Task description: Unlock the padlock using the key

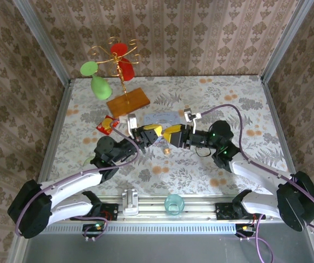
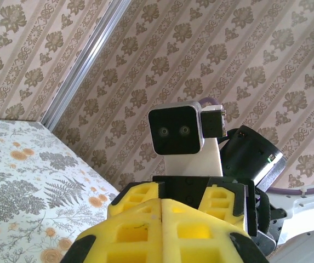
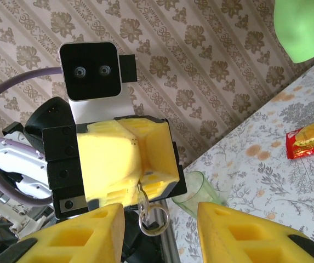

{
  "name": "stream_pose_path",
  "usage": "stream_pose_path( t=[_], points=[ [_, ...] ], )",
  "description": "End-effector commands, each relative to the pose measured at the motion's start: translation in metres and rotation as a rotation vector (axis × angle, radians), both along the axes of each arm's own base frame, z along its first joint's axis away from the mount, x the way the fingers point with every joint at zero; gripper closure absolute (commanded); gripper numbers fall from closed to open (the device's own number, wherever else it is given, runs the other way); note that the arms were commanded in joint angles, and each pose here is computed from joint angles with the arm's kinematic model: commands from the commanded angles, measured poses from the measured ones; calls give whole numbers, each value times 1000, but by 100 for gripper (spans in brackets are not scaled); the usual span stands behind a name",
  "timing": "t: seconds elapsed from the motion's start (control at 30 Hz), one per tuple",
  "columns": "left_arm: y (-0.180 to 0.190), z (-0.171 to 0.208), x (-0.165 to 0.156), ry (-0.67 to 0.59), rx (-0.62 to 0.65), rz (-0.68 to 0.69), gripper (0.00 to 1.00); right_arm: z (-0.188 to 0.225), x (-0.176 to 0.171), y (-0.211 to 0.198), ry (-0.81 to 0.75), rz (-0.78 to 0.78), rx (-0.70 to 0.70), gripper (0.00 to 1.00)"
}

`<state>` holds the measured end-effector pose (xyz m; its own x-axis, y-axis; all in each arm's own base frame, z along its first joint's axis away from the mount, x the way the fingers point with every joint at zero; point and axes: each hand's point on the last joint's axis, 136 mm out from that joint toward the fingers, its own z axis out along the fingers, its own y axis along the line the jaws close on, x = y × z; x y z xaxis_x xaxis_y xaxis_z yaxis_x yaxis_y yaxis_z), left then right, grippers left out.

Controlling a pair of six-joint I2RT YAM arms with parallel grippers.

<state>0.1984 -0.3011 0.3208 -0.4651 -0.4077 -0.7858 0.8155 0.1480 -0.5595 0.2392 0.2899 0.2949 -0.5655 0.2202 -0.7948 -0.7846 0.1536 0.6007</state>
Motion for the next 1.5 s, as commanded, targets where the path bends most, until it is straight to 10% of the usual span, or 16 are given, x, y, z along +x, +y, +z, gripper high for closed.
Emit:
stream_pose_path(
  t=[0.0, 1.03, 1.17, 1.47],
  points=[
    [2, 9, -4, -18, -58, -25, 100, 9, -8, 4, -42, 39, 34, 67],
    [5, -10, 11, 48, -83, 11, 100, 3, -8, 3, -37, 36, 73, 100],
    [22, -16, 24, 88, -83, 95, 1, -6, -7, -2, -22, 5, 33, 100],
    [62, -37, 35, 129, 192, 297, 0, -49, -6, -23, 48, -136, -124, 100]
  ],
)
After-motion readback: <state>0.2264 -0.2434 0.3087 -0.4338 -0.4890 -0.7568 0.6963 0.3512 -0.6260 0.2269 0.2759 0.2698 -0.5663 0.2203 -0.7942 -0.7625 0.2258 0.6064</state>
